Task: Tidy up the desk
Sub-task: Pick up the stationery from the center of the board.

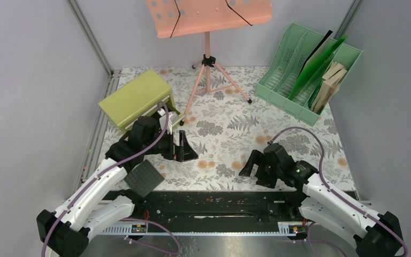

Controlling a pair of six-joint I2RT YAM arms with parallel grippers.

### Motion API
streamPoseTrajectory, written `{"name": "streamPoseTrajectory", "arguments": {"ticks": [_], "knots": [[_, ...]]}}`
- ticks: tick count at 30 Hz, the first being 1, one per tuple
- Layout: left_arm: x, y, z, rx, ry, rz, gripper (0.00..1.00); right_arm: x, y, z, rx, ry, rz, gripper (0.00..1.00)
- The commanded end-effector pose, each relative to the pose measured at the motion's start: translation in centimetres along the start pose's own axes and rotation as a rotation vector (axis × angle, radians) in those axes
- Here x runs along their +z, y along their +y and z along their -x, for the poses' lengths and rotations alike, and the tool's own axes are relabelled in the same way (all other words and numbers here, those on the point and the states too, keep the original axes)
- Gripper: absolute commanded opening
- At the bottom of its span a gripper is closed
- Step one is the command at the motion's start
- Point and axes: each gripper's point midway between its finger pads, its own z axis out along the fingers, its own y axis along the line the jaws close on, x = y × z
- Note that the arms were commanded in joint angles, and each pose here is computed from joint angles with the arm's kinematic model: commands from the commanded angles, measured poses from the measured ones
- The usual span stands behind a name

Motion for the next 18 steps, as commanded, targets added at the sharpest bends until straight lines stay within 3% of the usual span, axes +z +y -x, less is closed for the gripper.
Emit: {"name": "streamPoseTrajectory", "arguments": {"ticks": [1,12,18], "knots": [[-0.2,-0.8,0.5,0.023,0.018,-0.027,0.99,-2.6,-1.9,3.0,-0.094,-0.140,-0.189,0.98],[0.4,-0.2,0.2,-0.006,0.040,-0.011,0.99,-7.4,-5.8,7.2,-0.211,-0.279,-0.581,0.99],[0.7,-0.2,0.0,-0.028,0.053,-0.018,0.99,-8.1,-6.9,8.0,-0.211,-0.295,-0.676,0.99]]}}
